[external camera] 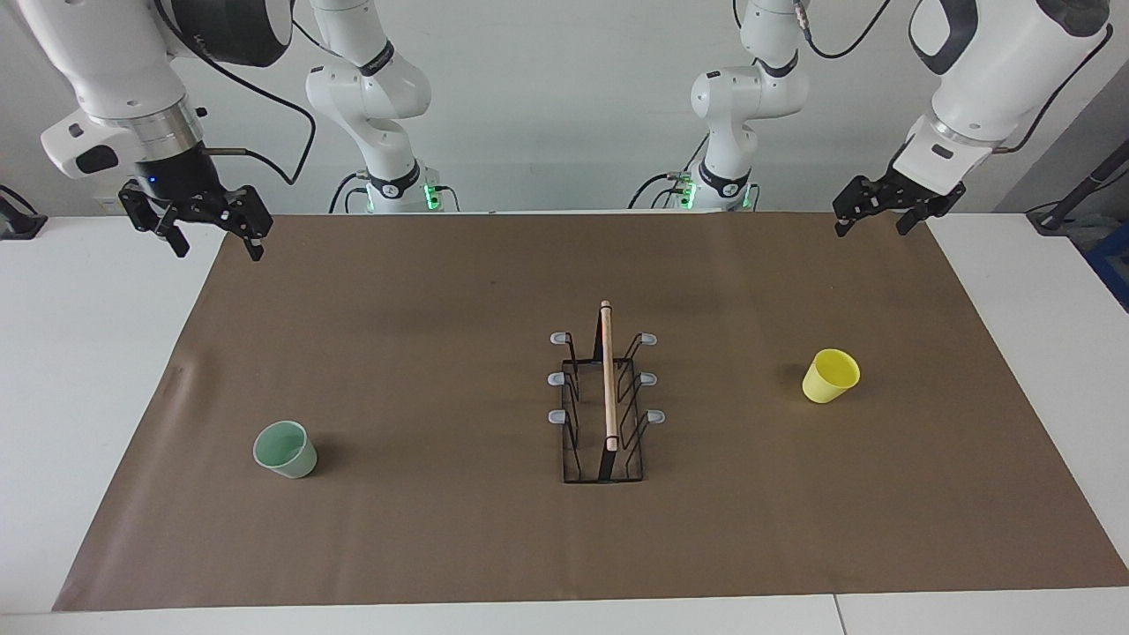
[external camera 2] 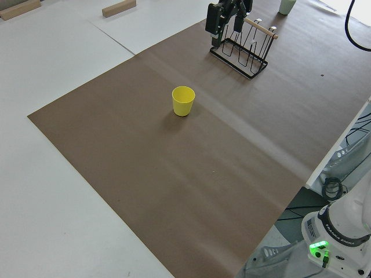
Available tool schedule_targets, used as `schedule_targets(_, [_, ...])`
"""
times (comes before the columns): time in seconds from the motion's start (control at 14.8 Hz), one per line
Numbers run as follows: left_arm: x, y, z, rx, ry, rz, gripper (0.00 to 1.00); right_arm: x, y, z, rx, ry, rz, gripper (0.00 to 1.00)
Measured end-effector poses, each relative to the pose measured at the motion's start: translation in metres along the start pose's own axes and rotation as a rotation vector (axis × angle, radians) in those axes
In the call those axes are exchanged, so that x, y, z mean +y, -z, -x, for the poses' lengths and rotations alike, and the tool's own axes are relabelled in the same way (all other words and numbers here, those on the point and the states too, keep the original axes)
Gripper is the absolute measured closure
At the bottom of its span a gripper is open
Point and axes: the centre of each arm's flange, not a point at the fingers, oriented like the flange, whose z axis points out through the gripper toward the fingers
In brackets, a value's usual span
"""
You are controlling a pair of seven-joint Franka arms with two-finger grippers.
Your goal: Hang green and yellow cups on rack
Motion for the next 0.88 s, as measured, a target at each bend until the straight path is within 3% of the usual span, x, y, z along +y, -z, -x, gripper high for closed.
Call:
schedule_targets(0.27, [-0.061, -0.052, -0.074, -0.073, 0.114, 0.042, 0.0, -0.009, -0.002, -0.001, -0.002, 0.072, -0.001, 0.0])
schedule_targets(0.54, [-0.133, -0.109, -0.113, -0.126, 0.344, 0.172, 0.0, -0.008, -0.031, -0.009, -0.037, 0.148, 0.0, 0.0])
schedule_targets(0.88, [-0.184, -0.159, -0.124, -0.196, 0.738, 0.419, 0.0, -0.009, -0.076, -0.035, -0.075, 0.381, 0.175, 0.0])
